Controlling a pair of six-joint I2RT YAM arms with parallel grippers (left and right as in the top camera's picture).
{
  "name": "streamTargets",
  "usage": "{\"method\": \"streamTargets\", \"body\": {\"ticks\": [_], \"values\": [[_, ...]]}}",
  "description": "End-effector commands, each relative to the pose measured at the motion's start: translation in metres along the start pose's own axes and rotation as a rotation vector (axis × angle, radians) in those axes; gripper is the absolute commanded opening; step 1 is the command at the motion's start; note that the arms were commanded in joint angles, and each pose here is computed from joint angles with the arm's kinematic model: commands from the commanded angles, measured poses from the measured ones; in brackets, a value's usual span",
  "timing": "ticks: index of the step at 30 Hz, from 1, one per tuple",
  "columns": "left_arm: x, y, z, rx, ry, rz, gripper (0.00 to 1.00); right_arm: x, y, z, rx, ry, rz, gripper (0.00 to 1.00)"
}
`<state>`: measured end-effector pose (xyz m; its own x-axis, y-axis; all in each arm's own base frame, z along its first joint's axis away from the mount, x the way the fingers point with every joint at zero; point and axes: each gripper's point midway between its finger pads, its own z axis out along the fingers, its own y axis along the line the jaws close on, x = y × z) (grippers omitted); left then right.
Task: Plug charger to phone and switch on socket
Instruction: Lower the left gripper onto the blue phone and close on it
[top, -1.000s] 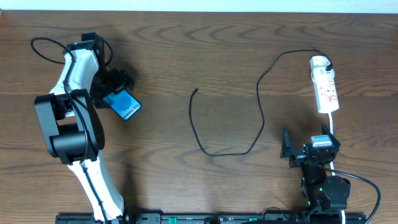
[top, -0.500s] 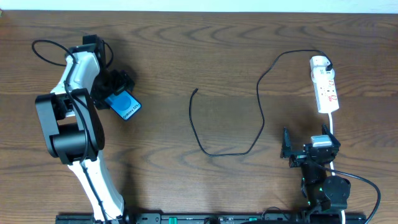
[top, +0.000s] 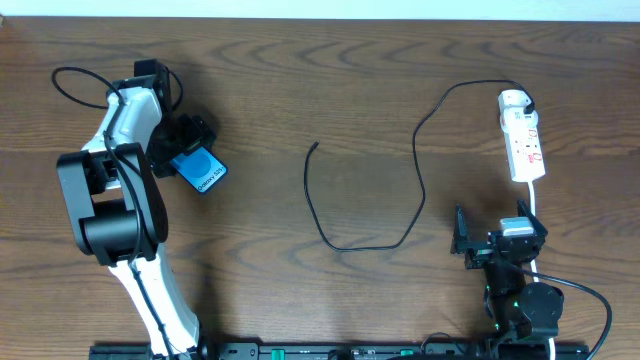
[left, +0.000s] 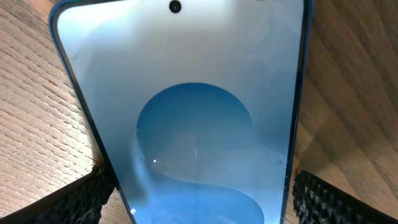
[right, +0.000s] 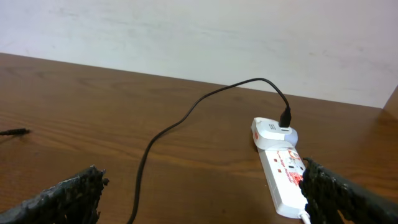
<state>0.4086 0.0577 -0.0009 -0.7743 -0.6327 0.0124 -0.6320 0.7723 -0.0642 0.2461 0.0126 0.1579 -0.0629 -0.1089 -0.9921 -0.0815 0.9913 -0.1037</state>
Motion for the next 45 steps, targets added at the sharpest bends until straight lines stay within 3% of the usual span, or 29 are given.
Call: {"method": "streamTargets", "body": {"ticks": [1, 13, 38, 45], "values": [[0.008, 0.009, 0.014, -0.044, 0.024, -0.002, 0.95, 0.000, 0.001, 0.000, -0.003, 0.000, 0.011, 0.99], [0.018, 0.004, 0.017, -0.123, 0.005, 0.028, 0.94, 0.000, 0.001, 0.000, -0.003, 0.000, 0.011, 0.99], [0.027, 0.009, 0.036, -0.148, 0.050, 0.000, 0.72, 0.000, 0.001, 0.000, -0.003, 0.000, 0.011, 0.99], [0.028, -0.003, 0.029, -0.084, 0.062, -0.002, 0.72, 0.000, 0.001, 0.000, -0.003, 0.000, 0.011, 0.99]]}}
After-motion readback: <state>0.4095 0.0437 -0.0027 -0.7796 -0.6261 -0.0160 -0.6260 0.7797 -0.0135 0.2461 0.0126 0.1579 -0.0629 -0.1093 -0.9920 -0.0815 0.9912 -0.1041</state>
